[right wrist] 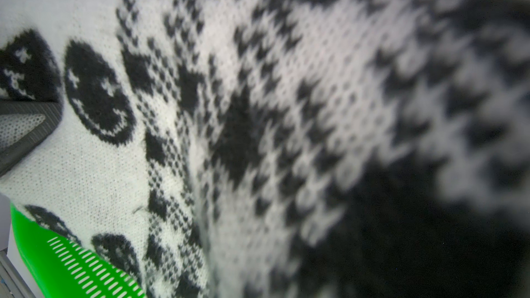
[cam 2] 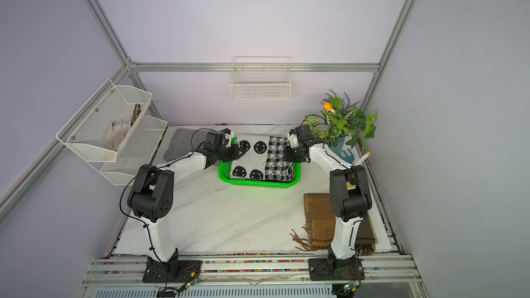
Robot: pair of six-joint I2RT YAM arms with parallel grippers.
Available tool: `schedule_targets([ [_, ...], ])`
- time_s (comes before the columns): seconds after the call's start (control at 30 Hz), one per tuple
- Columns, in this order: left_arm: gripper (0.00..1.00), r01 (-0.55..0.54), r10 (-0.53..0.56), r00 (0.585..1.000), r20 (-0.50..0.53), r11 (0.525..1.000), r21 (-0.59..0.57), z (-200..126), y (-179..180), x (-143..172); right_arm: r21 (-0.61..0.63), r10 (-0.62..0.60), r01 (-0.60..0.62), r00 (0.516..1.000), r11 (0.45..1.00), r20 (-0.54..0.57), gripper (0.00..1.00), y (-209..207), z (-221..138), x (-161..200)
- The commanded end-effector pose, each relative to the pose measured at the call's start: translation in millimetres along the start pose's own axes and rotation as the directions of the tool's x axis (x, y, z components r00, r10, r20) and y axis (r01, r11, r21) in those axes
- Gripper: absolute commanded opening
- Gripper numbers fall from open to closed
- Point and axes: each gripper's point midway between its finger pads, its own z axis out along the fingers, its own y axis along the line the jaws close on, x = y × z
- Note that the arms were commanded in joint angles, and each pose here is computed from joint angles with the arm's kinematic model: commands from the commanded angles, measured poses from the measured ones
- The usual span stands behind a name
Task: Put the folded scarf in the basket
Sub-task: Pick up the scarf at the center of the board, then place the scarf in the basket.
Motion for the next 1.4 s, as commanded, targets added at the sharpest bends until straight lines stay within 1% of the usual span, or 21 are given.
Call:
schedule_targets([
  [0.0,0.0,-0.074,0.077,0.996,0.039,0.993,-0.087,-14.8,4.9,-11.7,0.111,-0.02,0.02,1.0,0.994,-0.005,0.0,-15.7,-2.6,1.8],
  [0.13,0.0,-0.082,0.083,0.997,0.006,0.991,-0.105,-14.3,8.1,-5.7,0.182,-0.03,0.034,0.999,0.983,-0.029,0.0,-24.3,-1.2,8.0],
  [0.3,0.0,-0.081,0.079,0.997,-0.022,0.987,-0.138,-7.5,20.9,5.6,0.278,-0.052,0.066,0.997,0.958,-0.057,0.0,-34.0,1.4,16.5],
  [0.47,0.0,-0.1,0.097,0.995,-0.027,0.976,-0.193,-8.7,32.0,9.1,0.319,-0.066,0.097,0.992,0.943,-0.106,0.0,-36.6,6.6,27.3],
  [0.53,0.0,-0.105,0.1,0.994,-0.034,0.974,-0.201,-8.9,34.7,11.4,0.353,-0.088,0.125,0.989,0.927,-0.121,0.0,-37.5,7.2,30.9],
  [0.6,0.0,-0.104,0.098,0.994,-0.04,0.975,-0.196,-6.3,35.1,12.5,0.376,-0.085,0.133,0.986,0.917,-0.142,0.0,-41.4,9.3,33.7],
  [0.7,0.0,-0.105,0.097,0.994,-0.049,0.973,-0.207,-3.9,38.0,15.3,0.395,-0.08,0.141,0.983,0.908,-0.168,0.0,-47.2,14.5,38.8],
  [0.77,0.0,-0.11,0.102,0.994,-0.046,0.972,-0.209,-3.0,38.5,16.6,0.386,-0.078,0.14,0.982,0.912,-0.171,0.0,-48.1,18.6,41.8],
  [0.97,0.0,-0.103,0.086,0.993,-0.086,0.971,-0.216,7.1,48.7,30.2,0.423,-0.07,0.144,0.98,0.895,-0.185,0.0,-56.5,24.5,44.6],
  [1.07,0.0,-0.11,0.091,0.992,-0.09,0.966,-0.236,5.5,53.9,33.5,0.409,-0.067,0.151,0.975,0.9,-0.212,0.0,-55.7,31.1,52.7],
  [1.23,0.0,-0.111,0.091,0.991,-0.094,0.963,-0.246,2.8,57.3,37.0,0.412,-0.078,0.158,0.976,0.897,-0.203,0.0,-51.0,29.8,53.6],
  [1.3,0.01,-0.11,0.089,0.991,-0.097,0.965,-0.24,3.8,56.7,37.7,0.411,-0.084,0.158,0.978,0.898,-0.192,0.06,-47.8,26.7,51.5],
  [1.37,0.02,-0.109,0.088,0.991,-0.096,0.964,-0.242,2.8,56.2,36.8,0.411,-0.088,0.154,0.981,0.898,-0.175,0.15,-44.8,22.7,48.7],
])
